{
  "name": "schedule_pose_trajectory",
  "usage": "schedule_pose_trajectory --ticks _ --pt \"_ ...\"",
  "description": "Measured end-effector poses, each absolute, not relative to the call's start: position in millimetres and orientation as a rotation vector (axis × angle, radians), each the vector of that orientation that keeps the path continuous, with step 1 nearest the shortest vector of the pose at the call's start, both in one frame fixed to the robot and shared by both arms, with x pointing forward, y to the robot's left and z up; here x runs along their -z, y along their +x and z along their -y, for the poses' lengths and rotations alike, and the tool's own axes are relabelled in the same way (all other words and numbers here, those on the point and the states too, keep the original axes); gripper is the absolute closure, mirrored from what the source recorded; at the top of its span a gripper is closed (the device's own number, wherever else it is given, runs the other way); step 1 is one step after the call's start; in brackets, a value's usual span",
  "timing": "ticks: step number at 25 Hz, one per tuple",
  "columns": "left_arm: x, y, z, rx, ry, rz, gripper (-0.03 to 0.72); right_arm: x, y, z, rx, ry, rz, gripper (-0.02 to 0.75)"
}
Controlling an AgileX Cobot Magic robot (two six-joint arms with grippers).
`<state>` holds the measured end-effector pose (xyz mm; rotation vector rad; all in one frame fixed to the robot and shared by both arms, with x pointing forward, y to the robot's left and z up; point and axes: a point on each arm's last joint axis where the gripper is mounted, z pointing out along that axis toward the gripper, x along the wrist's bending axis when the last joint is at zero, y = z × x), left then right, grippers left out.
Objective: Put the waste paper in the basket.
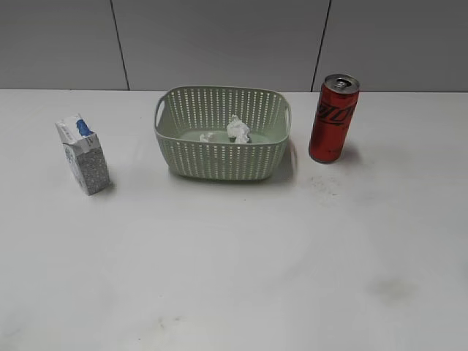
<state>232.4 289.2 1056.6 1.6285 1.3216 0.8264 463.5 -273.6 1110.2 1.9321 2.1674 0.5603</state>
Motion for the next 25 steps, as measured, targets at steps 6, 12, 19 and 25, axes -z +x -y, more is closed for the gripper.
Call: schedule_pose_trajectory --ticks 6,12,19,25 --pt "-1057 232 -289 -0.826 1.628 -1.322 0.100 -1083 379 281 -0.692 1.808 -2.026 0.146" --pt "-1057 232 -289 -0.826 1.628 -1.322 0.100 -1054 326 286 -0.820 1.688 -1.896 0.146" --pt "-1057 232 -289 -0.826 1.628 -1.322 0.100 -1039 290 288 -0.898 1.602 -1.819 0.146" --pt "-1057 232 -289 -0.826 1.628 -1.322 0.100 -1037 274 289 -0.938 1.558 -1.783 0.146"
